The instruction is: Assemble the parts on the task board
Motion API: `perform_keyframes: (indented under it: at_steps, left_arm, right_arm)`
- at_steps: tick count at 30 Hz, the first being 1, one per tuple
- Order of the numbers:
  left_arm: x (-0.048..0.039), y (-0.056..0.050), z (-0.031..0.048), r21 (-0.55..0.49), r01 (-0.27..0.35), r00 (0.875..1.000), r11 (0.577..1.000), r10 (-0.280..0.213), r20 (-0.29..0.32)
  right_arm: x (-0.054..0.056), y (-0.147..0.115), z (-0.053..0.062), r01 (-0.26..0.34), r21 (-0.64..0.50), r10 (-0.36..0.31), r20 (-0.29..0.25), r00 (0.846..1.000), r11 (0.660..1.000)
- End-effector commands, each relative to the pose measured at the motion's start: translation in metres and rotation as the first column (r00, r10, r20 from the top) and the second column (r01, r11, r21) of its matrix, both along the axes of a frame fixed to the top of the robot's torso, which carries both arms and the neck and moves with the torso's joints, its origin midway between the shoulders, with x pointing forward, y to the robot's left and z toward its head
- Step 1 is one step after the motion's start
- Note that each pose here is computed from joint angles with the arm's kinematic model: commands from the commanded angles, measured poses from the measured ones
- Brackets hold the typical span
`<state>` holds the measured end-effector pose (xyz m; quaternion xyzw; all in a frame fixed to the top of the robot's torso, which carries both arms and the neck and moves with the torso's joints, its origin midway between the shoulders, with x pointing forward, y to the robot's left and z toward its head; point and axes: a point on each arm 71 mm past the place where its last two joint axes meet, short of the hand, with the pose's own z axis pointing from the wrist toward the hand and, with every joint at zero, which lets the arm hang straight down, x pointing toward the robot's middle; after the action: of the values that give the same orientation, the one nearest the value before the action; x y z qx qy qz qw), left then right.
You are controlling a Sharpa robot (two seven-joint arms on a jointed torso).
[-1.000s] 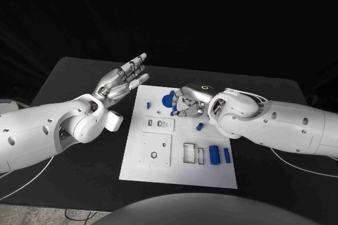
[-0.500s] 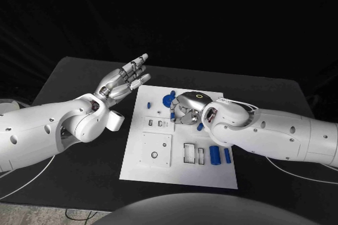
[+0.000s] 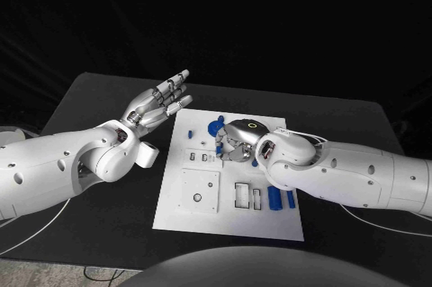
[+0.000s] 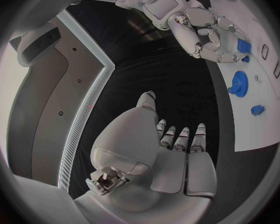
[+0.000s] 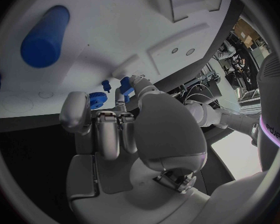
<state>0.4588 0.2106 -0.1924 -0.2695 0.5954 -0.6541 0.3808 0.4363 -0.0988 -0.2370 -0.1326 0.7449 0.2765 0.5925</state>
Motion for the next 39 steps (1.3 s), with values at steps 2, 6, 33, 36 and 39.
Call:
perform_keyframes:
  at_steps: [2, 6, 33, 36, 39]
  left_arm:
    - [-0.0010, -0.0018, -0.0005, -0.009, 0.017, 1.000, 1.000, -0.017, -0.003]
    - [-0.0013, -0.0020, -0.0013, -0.008, 0.019, 1.000, 1.000, -0.019, -0.005]
    - [-0.0009, -0.0007, -0.0037, -0.005, 0.018, 1.000, 1.000, -0.018, -0.014]
    - [-0.0008, -0.0005, -0.0039, -0.004, 0.018, 1.000, 1.000, -0.018, -0.014]
    - [-0.0005, -0.0003, -0.0041, -0.003, 0.017, 1.000, 1.000, -0.018, -0.015]
  right_arm:
    - [-0.0003, 0.0003, -0.0017, 0.007, -0.025, -0.007, 0.006, 1.000, 1.000]
    - [-0.0008, -0.0002, -0.0036, 0.010, -0.041, -0.010, -0.003, 1.000, 0.999]
    - [-0.0045, 0.0011, -0.0079, -0.011, -0.071, 0.009, -0.026, 1.000, 0.997]
    - [-0.0047, 0.0013, -0.0076, -0.012, -0.069, 0.011, -0.024, 1.000, 0.998]
    - [-0.0047, 0.0014, -0.0071, -0.013, -0.062, 0.012, -0.019, 1.000, 0.998]
